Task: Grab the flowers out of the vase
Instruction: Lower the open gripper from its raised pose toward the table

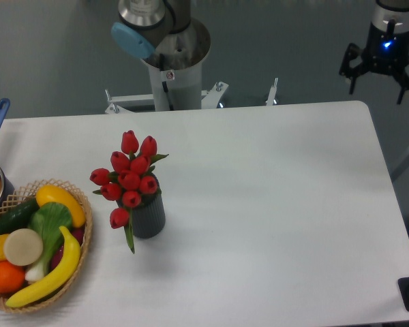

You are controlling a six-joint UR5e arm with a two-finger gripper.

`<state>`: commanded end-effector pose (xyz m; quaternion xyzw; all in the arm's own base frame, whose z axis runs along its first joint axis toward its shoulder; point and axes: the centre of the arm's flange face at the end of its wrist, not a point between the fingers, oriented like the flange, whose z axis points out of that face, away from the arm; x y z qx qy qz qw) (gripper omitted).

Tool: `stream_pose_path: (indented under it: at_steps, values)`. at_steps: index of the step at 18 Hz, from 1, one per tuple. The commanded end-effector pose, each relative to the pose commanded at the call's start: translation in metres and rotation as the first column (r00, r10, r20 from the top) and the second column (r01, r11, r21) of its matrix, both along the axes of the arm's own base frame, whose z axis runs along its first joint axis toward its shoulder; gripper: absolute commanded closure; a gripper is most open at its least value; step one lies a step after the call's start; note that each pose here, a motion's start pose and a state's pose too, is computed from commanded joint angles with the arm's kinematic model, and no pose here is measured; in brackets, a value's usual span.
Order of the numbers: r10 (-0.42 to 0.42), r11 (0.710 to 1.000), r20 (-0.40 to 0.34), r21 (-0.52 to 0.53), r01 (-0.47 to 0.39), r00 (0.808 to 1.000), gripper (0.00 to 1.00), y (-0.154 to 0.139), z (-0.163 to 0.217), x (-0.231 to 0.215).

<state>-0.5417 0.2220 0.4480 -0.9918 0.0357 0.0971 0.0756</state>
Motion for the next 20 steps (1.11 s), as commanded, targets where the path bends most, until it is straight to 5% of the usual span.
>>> stream_pose_path:
  at_steps: [6, 11, 20]
  values:
    - [0.006, 0.998, 0.020, 0.067, -0.008, 1.000, 0.00, 0.004, -0.003, 0.001]
    - [0.106, 0.977, 0.082, 0.176, -0.119, 0.991, 0.00, 0.013, -0.007, 0.007]
    - [0.046, 0.925, 0.108, 0.371, -0.083, 0.993, 0.00, 0.036, -0.035, 0.042]
